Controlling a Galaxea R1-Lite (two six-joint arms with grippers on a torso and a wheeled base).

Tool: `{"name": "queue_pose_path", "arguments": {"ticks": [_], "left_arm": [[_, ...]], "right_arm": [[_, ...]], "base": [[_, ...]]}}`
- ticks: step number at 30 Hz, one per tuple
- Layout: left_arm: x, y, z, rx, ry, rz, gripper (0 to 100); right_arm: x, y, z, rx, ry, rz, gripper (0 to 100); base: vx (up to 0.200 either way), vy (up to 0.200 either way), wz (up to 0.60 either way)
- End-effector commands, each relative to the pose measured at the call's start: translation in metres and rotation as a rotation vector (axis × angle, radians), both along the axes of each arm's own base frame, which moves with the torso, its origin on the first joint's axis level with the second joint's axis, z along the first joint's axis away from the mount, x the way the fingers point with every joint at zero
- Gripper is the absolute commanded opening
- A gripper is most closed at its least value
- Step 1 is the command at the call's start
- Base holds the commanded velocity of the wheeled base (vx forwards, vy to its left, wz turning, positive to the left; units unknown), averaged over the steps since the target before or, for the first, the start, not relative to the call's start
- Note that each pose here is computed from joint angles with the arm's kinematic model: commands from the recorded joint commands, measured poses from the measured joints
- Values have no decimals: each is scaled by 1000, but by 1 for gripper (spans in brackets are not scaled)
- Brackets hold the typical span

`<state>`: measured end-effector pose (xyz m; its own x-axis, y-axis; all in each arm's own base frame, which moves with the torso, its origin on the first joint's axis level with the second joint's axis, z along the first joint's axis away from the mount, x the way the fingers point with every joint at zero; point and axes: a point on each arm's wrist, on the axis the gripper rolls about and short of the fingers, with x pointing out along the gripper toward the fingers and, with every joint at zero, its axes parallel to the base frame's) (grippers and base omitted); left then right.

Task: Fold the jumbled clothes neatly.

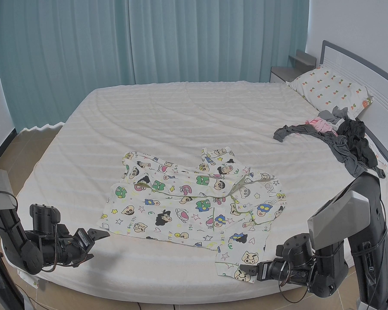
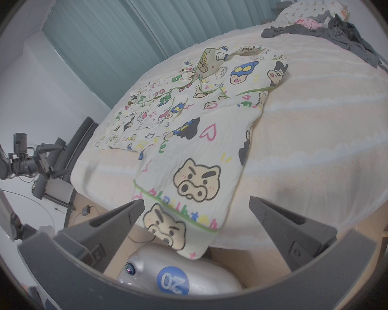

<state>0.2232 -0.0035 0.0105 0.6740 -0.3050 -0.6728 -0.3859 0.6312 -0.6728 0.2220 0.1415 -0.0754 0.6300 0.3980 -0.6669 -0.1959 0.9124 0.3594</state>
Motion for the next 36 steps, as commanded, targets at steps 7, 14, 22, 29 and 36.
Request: {"name": "queue_pose_path", "arguments": {"ticks": [7,14,22,29,36], "left_arm": [[2,0,-13,16,21,18,100],[3,0,-13,15,19,19,100],[3,0,-13,15,20,19,100],[5,-1,-12,33,8,18,100],[39,-9,-17,104,-50,55,100]], "right_arm": [[3,8,-10,14,4,29,100],[12,14,-9,57,-21,35,100],[15,15,-8,84,-18,15,0],[11,7,-5,67,-4,-6,0],[9,-14,1,50,21,-73,0]], "base": [[0,0,0],[0,0,0],[0,0,0],[0,0,0],[0,0,0]]}}
